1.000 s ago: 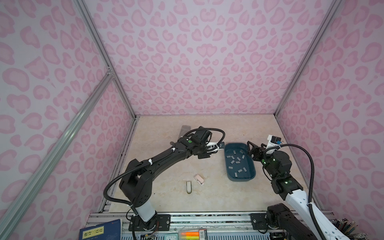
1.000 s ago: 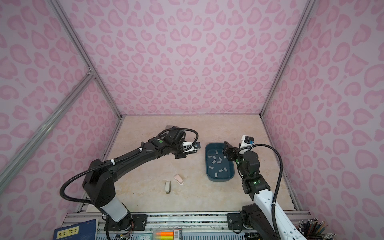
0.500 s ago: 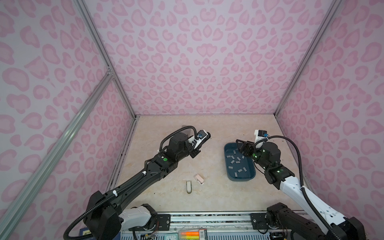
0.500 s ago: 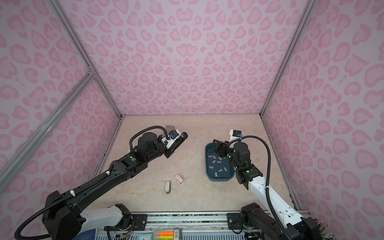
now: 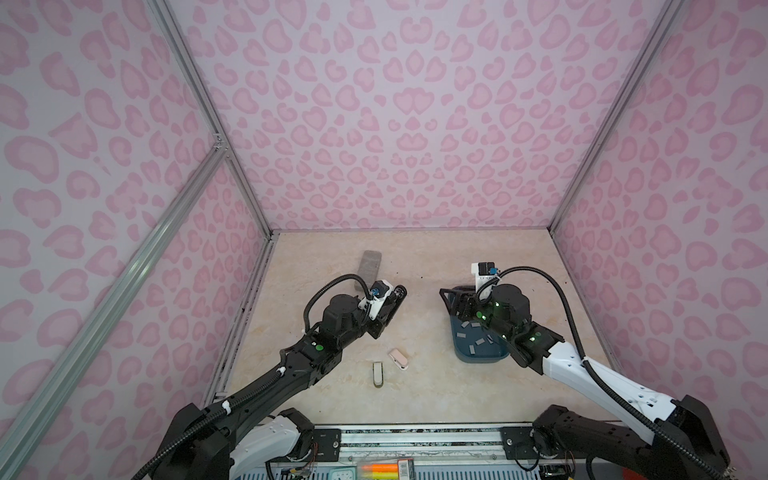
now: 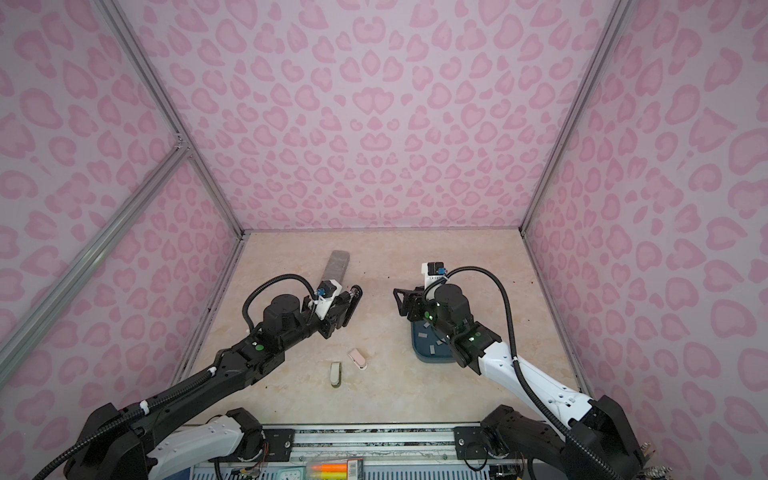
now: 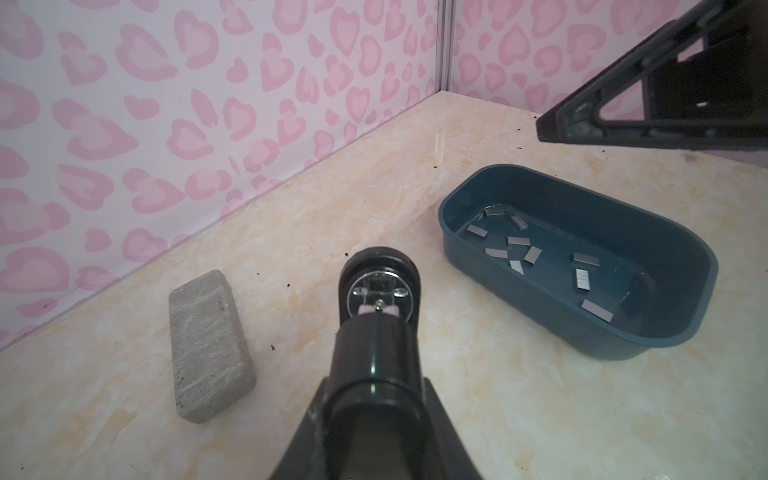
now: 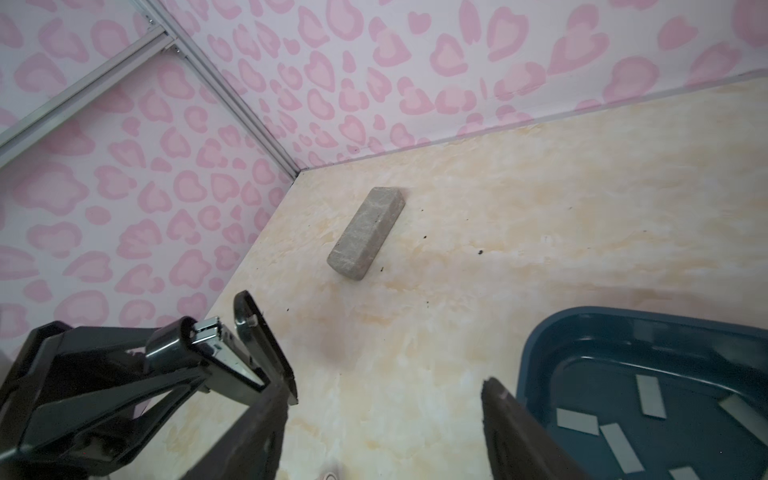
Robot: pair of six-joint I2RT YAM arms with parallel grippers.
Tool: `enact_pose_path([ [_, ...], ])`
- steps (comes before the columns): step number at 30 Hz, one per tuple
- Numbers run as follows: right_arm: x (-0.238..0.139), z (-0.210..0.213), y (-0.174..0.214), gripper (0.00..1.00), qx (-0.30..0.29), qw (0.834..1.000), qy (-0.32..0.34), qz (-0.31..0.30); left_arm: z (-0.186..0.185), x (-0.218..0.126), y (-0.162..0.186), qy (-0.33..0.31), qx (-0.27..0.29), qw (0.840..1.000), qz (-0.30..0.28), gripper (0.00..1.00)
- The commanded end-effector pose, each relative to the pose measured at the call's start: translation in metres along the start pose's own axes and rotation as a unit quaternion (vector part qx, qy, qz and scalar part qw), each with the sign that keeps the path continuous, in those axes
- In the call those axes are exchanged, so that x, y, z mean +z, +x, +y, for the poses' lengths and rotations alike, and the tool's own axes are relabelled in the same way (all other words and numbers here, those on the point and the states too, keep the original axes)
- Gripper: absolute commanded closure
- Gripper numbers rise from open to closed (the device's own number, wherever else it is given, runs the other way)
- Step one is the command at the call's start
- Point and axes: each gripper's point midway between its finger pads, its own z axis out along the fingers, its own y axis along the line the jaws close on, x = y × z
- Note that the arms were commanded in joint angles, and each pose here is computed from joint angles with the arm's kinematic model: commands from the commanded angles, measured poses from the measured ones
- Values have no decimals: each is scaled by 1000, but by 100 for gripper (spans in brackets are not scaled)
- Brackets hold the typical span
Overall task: Load the staples into the stapler
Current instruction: 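Lift the stapler with the left gripper while the right gripper reaches toward it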
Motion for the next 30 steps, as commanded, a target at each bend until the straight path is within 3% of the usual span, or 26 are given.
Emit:
enact_pose_path([
  [1, 3, 9, -14, 26, -26, 999, 17, -19, 6, -6, -23, -18, 4, 998, -57, 96],
  [8, 13, 26, -48, 25, -30, 997, 2, -66, 16, -27, -17, -63, 18, 994, -90, 96],
  [15, 16, 26, -77, 25, -81, 993, 45, -74, 24, -27, -12, -87, 12, 992, -86, 96],
  [23, -27, 53, -87, 26, -26, 994, -32, -100, 29, -45, -20, -108, 24, 987, -112, 96],
  [30, -49, 32, -56, 26, 24, 994, -29, -106, 16, -33, -27, -61, 19, 993, -96, 96],
])
